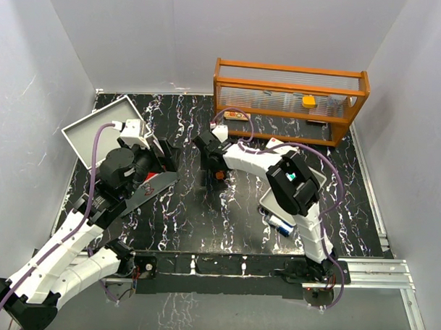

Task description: Organize the medicine kit

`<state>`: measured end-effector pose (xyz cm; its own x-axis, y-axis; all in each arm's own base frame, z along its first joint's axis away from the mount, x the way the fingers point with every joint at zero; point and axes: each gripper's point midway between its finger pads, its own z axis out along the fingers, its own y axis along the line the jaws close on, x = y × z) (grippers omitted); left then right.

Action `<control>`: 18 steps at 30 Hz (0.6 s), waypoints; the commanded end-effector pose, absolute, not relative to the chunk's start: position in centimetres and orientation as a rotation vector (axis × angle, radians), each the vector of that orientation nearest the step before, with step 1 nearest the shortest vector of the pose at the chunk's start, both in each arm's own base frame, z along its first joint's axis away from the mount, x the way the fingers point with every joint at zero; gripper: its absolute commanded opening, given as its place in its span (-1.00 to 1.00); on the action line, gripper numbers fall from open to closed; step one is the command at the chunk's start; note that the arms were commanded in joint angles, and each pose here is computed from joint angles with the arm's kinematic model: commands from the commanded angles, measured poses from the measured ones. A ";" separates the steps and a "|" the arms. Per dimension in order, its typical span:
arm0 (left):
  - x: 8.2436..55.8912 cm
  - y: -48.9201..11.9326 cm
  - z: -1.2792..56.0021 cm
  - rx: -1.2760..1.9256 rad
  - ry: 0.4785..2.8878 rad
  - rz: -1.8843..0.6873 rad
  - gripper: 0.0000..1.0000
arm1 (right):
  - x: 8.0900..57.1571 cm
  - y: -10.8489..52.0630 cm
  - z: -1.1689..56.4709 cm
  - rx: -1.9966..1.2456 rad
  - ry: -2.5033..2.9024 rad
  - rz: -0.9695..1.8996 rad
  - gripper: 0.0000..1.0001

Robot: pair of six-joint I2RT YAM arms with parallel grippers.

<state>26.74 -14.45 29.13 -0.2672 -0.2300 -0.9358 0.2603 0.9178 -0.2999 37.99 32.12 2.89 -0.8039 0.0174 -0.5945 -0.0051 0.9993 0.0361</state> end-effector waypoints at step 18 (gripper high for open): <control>26.5 -14.6 30.3 0.029 1.745 -0.489 0.97 | 39.2 32.6 9.7 -0.113 2.367 0.244 -0.37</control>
